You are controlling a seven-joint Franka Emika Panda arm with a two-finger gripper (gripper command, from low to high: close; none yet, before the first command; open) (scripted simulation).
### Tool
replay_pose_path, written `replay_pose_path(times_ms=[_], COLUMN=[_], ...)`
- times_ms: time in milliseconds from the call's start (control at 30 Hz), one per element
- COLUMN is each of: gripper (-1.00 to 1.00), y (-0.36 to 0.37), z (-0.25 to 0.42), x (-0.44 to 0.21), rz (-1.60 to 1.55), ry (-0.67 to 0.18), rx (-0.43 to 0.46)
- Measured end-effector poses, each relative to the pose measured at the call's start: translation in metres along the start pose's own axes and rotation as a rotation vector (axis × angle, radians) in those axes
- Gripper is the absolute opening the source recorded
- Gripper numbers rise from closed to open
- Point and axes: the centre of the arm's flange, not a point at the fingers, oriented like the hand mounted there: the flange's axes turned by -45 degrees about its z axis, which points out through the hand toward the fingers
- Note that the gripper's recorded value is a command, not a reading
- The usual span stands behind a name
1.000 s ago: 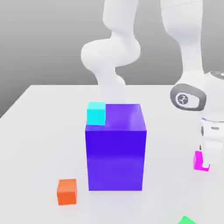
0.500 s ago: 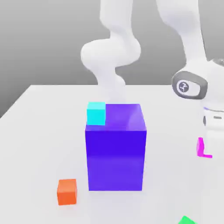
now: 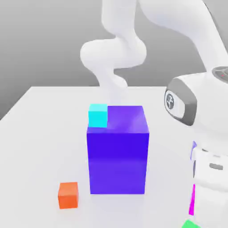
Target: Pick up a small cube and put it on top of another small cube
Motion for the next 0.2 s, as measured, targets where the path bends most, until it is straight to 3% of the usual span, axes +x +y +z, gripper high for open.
replay_pose_path(times_ms=[33,200], gripper=[1.00,1.00], y=[0.0007,0.0007], z=[0.0126,0.0126], x=[-0.0007,-0.0007], rz=[0.000,0.000], ry=[0.000,0.000], rx=[0.000,0.000])
